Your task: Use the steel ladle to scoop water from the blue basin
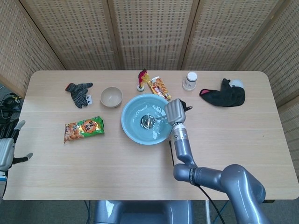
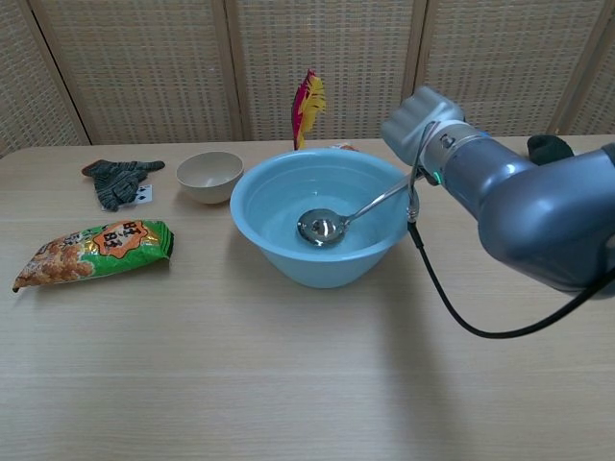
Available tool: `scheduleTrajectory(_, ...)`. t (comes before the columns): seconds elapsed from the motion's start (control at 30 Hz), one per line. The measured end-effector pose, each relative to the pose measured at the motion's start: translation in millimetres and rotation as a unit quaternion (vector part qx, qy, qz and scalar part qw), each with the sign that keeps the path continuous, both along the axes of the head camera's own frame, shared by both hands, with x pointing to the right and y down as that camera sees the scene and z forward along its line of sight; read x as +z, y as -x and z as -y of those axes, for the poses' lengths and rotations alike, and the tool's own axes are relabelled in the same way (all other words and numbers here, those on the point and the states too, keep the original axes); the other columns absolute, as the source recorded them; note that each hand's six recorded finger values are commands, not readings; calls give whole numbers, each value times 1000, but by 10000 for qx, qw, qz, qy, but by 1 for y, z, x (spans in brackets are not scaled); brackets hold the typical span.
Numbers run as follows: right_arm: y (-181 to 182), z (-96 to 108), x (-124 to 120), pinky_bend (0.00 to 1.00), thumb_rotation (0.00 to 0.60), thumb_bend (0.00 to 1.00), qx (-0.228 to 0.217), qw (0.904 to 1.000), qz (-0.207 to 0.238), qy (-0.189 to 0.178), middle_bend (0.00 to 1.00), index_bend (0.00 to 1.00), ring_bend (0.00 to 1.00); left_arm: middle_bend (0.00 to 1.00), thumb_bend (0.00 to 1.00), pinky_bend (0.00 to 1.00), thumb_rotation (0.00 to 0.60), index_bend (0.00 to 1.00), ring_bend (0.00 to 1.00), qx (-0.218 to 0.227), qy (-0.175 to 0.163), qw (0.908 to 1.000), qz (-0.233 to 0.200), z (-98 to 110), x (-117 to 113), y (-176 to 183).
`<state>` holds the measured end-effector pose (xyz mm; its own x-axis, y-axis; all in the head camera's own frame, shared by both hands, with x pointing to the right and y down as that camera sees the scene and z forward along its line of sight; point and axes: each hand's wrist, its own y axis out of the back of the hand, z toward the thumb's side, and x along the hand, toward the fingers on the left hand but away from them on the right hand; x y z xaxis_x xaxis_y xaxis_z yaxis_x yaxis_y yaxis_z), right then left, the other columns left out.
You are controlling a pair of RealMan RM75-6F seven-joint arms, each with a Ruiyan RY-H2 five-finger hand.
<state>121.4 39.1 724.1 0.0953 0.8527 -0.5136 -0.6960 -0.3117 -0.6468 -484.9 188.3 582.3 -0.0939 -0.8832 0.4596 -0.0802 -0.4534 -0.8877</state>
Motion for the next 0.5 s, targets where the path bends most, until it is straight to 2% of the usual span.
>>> scheduleTrajectory(0.3,1,-12,-6,1000,600,908,51,9998,113,183,1000,793,1000,0,0,0,600,0,0,46,-3,10000,-13,-2,-1,-3)
scheduleTrajectory(0.5,0,-14,-9,1000,600,908,381,9982,294,369,1000,796,1000,0,0,0,600,0,0,45,10,10000,-27,-2,0,-3)
